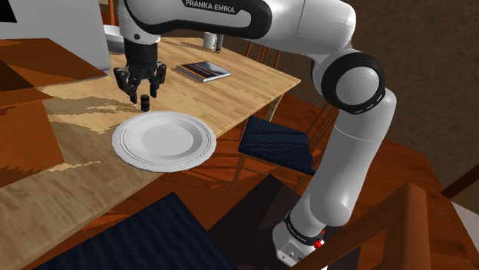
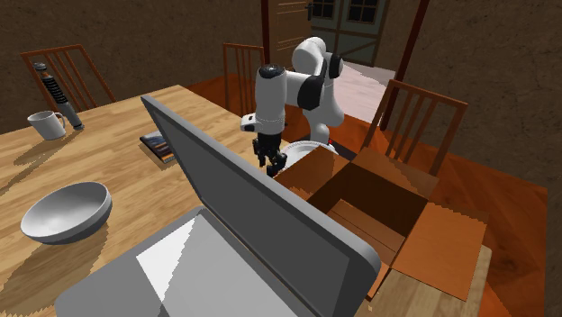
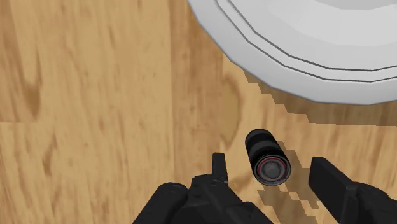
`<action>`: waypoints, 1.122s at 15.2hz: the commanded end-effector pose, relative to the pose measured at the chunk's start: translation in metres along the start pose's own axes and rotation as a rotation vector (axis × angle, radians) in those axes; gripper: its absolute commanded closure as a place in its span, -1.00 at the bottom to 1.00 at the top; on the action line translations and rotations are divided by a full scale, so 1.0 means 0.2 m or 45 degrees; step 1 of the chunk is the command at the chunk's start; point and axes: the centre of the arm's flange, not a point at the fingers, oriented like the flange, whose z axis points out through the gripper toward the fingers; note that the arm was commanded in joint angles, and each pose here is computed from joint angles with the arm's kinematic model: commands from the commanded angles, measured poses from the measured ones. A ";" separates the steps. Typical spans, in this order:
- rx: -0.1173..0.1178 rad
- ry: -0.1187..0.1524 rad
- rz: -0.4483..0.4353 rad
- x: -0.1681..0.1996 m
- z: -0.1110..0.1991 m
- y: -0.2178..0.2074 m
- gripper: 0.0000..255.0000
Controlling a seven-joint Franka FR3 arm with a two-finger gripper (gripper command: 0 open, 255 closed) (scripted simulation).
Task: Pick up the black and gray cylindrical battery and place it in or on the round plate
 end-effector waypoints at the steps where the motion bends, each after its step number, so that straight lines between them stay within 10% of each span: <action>1: 0.000 0.000 0.000 0.00 0.00 0.00 1.00; 17: 0.000 0.000 0.000 0.01 -0.21 0.01 1.00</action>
